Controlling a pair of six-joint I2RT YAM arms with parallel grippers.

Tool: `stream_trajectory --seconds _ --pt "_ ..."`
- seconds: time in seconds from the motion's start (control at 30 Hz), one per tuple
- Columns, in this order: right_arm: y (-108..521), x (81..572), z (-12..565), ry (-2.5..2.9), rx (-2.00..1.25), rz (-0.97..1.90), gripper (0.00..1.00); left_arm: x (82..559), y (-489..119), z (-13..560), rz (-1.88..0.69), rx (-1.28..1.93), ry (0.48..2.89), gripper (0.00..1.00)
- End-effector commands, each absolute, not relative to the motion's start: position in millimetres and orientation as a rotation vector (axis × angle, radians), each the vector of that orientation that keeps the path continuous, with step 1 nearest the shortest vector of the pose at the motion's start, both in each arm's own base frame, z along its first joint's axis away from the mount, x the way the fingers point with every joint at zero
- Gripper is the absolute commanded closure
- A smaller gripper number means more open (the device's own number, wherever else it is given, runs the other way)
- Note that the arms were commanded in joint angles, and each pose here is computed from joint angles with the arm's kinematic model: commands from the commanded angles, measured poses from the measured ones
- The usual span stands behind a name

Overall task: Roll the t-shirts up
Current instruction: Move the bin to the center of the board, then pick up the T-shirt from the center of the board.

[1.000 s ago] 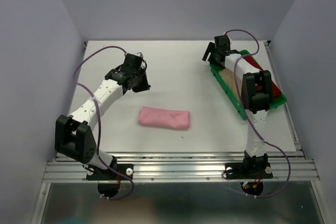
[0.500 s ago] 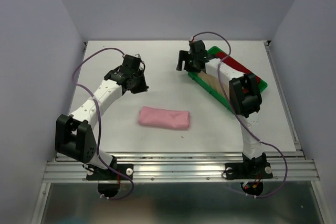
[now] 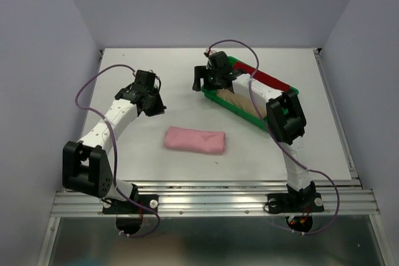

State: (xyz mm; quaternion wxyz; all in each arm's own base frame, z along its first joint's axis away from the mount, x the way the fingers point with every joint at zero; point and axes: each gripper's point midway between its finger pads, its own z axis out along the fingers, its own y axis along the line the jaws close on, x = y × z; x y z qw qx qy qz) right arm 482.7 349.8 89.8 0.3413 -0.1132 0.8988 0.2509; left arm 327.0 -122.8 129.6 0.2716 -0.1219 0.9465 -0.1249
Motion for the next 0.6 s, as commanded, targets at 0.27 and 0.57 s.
stream_trajectory --seconds 0.27,0.57 --pt "284 428 262 2.076 -0.127 0.63 0.13 315 -102 143 -0.36 -0.364 2.476 0.65" --pt "255 302 160 2.389 0.084 0.82 0.1 296 -109 127 -0.474 -0.425 2.464 0.12"
